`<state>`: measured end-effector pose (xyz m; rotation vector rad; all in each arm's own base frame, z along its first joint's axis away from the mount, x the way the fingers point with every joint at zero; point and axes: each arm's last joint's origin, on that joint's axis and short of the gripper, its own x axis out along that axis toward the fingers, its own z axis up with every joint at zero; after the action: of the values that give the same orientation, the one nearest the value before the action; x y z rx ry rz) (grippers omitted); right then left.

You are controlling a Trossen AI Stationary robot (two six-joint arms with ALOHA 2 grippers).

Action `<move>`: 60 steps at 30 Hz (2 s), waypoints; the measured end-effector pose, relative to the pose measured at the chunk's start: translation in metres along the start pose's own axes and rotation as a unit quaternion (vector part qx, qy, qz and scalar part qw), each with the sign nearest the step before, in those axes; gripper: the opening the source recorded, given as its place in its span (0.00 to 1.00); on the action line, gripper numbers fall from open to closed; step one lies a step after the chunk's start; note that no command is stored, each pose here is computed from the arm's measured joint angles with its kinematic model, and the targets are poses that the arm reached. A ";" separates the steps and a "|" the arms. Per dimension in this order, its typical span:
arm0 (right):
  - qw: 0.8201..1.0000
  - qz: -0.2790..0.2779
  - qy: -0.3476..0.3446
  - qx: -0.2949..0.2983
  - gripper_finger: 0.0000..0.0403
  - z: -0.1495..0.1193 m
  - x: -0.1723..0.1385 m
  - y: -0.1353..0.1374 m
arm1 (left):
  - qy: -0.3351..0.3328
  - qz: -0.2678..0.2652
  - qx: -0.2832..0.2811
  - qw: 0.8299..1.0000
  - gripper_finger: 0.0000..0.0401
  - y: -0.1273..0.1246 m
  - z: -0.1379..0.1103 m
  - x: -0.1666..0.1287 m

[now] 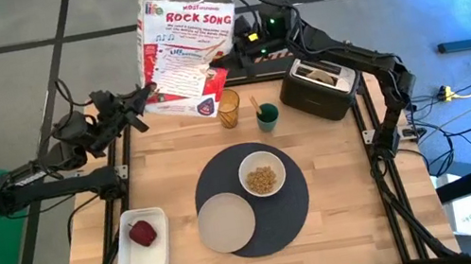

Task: Arrange a breakfast setting
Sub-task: Put the cereal box on the top left of the table upright

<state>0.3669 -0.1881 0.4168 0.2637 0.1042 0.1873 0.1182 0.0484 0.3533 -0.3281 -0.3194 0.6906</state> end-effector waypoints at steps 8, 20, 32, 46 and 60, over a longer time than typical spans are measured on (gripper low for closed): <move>0.998 0.030 0.024 -0.045 0.13 -0.005 0.002 0.008 | 0.060 -0.017 -0.010 0.998 0.33 0.002 -0.009 -0.003; 0.988 0.108 0.043 -0.099 0.13 -0.006 0.003 0.026 | 0.056 -0.147 -0.027 0.987 0.66 -0.026 0.037 0.005; 0.986 0.111 0.071 -0.103 0.13 -0.014 0.004 0.028 | 0.053 -0.151 0.110 0.981 0.37 -0.068 0.073 0.064; 0.990 0.037 0.064 -0.119 0.44 -0.007 -0.001 0.031 | 0.035 -0.131 0.239 0.961 0.01 -0.073 0.088 0.053; 0.974 -0.166 -0.006 -0.152 0.82 0.037 -0.059 0.043 | 0.050 0.091 0.314 0.944 0.00 -0.032 0.043 0.016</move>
<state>0.3065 -0.1686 0.4688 -0.0609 0.1037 -0.1316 0.1314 0.0437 0.4080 0.2198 0.0404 0.9137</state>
